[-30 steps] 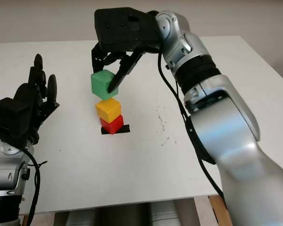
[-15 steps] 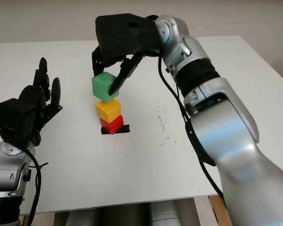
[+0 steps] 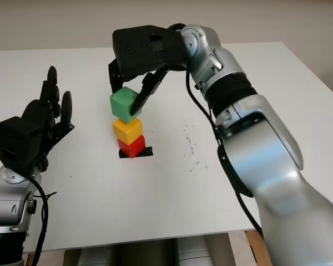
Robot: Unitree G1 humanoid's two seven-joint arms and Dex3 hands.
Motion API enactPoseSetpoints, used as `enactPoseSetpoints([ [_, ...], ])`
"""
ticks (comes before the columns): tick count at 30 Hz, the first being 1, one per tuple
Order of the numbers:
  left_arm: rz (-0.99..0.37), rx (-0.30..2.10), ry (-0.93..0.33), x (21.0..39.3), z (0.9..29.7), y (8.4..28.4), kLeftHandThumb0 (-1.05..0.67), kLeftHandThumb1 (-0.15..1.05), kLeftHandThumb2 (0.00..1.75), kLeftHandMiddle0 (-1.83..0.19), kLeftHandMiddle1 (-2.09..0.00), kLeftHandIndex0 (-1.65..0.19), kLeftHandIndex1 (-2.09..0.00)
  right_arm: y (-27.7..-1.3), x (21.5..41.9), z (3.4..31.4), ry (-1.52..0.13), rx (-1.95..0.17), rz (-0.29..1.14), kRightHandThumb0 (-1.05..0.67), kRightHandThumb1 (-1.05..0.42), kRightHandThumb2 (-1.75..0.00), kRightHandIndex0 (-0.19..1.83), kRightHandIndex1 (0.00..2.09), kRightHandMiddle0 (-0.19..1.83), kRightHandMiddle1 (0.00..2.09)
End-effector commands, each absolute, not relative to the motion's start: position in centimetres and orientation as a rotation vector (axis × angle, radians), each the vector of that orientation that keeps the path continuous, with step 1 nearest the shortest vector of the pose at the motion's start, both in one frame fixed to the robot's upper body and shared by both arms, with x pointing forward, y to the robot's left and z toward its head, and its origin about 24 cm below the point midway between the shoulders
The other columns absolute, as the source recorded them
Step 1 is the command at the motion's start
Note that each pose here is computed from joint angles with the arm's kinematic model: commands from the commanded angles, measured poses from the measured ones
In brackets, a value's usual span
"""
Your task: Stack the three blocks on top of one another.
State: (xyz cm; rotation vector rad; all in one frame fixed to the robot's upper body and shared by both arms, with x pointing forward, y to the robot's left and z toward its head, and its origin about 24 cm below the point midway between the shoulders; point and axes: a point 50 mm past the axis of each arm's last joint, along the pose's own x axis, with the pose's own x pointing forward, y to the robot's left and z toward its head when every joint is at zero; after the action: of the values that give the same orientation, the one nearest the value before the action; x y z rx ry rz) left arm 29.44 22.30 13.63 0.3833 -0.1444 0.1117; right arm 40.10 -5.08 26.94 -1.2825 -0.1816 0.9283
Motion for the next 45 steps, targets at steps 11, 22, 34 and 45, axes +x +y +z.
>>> enactPoseSetpoints([
  [11, 0.109, 0.394, -0.132, 29.2, 13.7, 22.4, -0.79, 1.05, 0.77, 0.19, 0.0, 0.19, 0.0, -4.7, 40.1, 26.6, -0.171, -1.277, 0.938, -0.41, -0.91, -0.05, 0.34, 0.06, 0.38, 1.55],
  [22, 0.102, 0.396, -0.136, 29.2, 13.7, 22.5, -0.79, 1.05, 0.76, 0.19, 0.0, 0.19, 0.0, -4.5, 40.1, 26.1, -0.154, -1.249, 0.944, -0.39, -0.91, -0.05, 0.31, 0.05, 0.37, 1.61],
  [34, 0.102, 0.384, -0.135, 29.3, 13.6, 22.4, -0.81, 1.05, 0.74, 0.19, 0.0, 0.19, 0.0, -4.6, 40.1, 25.6, -0.143, -1.259, 0.953, -0.39, -0.91, -0.05, 0.32, 0.05, 0.36, 1.6],
  [45, 0.099, 0.384, -0.134, 29.2, 13.5, 22.3, -0.82, 1.05, 0.73, 0.19, 0.0, 0.19, 0.0, -4.8, 40.2, 25.4, -0.127, -1.252, 0.952, -0.39, -0.91, -0.05, 0.32, 0.05, 0.36, 1.54],
])
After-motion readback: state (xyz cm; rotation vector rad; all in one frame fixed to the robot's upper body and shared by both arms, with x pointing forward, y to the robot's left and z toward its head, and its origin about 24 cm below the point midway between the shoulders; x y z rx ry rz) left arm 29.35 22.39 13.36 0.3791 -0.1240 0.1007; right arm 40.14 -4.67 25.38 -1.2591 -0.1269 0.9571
